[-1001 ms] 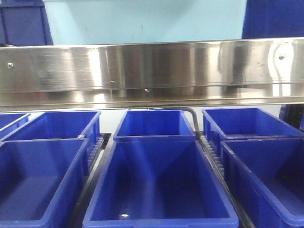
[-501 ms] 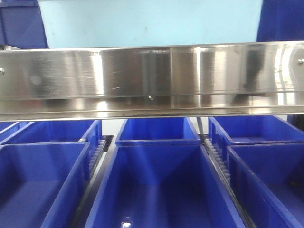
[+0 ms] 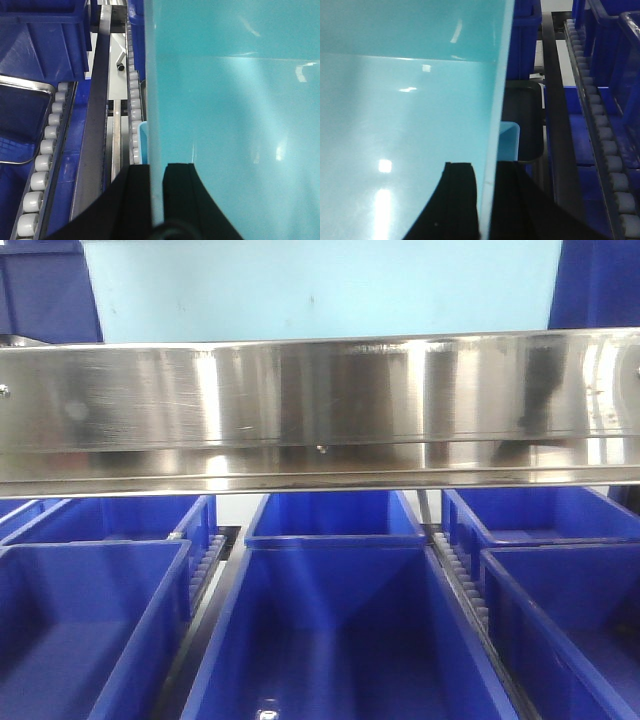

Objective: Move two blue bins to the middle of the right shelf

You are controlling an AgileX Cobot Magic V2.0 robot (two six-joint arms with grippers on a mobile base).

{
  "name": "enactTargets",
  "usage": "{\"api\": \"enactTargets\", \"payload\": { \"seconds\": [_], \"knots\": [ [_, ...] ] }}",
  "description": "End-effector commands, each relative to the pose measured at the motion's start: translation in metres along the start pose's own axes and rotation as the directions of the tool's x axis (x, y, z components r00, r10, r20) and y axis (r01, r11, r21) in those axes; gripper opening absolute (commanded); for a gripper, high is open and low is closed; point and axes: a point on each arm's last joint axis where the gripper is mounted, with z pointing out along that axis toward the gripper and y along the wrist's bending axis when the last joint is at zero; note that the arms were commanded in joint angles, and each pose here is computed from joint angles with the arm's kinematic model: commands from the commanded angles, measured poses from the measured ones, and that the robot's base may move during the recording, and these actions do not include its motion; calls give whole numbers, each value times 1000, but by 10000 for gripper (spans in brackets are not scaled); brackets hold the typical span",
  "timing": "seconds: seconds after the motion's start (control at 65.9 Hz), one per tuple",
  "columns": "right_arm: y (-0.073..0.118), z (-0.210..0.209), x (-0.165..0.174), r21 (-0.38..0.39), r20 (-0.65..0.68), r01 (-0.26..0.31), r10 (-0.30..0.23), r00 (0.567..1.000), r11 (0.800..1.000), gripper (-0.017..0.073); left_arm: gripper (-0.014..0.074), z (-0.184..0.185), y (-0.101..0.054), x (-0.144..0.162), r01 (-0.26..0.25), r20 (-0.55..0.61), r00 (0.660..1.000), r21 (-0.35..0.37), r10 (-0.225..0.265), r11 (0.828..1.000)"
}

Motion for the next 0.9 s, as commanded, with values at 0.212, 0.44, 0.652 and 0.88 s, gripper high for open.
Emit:
{"api": "enactTargets", "payload": {
  "seconds": [0.212, 0.44, 0.652, 0.88],
  "knots": [
    [1, -8, -8, -18, 68, 19, -17, 998, 1000, -162, -111, -8, 0, -7, -17, 61, 998, 6, 17, 1000],
    [1, -8, -8, -18, 68, 19, -17, 998, 1000, -162, -111, -8, 0, -7, -17, 61, 998, 6, 17, 1000],
    [2, -2, -13, -13, 121, 40, -38, 992, 999, -162, -111, -8, -1, -10, -17, 87, 996, 20, 15, 1000],
    [5, 35, -11, 6, 149, 89, -89, 985, 996, -158, -111, 19, -12, 4, -29, 156, 988, 89, 15, 996]
  ]
}}
